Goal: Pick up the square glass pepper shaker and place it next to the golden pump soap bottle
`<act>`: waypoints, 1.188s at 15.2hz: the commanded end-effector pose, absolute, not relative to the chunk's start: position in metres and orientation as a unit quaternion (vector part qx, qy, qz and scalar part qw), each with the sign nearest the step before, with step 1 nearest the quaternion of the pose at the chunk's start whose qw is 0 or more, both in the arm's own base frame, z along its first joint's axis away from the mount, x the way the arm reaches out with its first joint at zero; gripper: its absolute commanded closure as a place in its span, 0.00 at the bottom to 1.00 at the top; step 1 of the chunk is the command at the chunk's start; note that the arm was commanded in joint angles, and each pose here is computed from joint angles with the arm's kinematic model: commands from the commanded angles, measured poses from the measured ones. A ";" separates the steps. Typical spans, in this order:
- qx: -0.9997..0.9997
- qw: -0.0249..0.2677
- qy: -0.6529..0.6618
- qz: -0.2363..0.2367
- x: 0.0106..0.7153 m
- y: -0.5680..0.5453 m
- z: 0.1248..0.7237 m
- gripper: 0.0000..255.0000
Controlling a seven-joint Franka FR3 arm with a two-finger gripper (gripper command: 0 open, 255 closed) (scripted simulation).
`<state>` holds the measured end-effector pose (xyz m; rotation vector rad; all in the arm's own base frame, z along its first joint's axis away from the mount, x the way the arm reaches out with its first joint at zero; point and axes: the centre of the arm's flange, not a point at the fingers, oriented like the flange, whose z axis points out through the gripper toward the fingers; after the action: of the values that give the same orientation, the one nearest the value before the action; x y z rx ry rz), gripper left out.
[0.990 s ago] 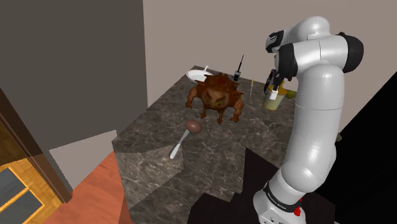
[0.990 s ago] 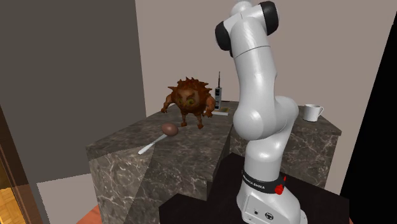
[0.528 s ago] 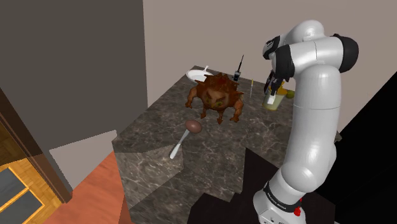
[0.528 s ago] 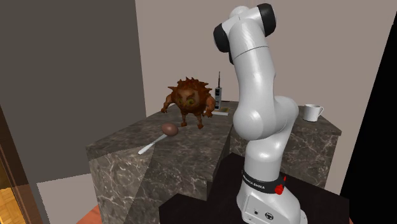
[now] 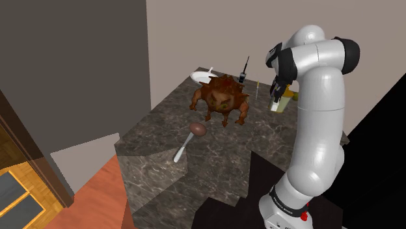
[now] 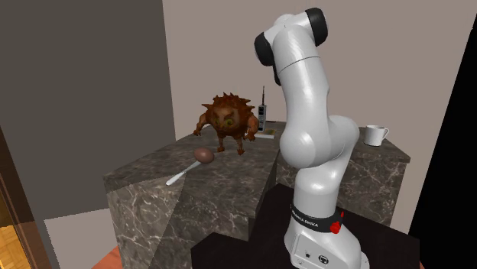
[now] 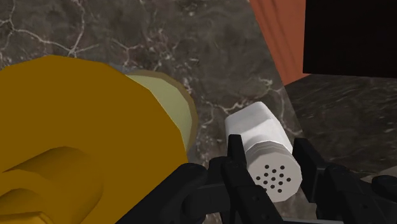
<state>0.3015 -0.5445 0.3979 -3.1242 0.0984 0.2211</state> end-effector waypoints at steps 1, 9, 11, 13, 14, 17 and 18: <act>-0.997 0.005 0.032 0.072 0.301 -0.544 0.385 1.00; -0.997 0.005 0.032 0.072 0.301 -0.544 0.372 1.00; -0.997 0.005 0.032 0.072 0.301 -0.544 0.372 1.00; -0.997 0.006 0.032 0.072 0.305 -0.546 0.372 0.00; -0.997 0.006 0.032 0.072 0.310 -0.544 0.374 0.00; -0.997 0.005 0.032 0.072 0.301 -0.544 0.372 0.00; -0.997 0.005 0.032 0.072 0.303 -0.544 0.385 0.00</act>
<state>0.3066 -0.5461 0.4024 -3.1494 0.0910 0.1616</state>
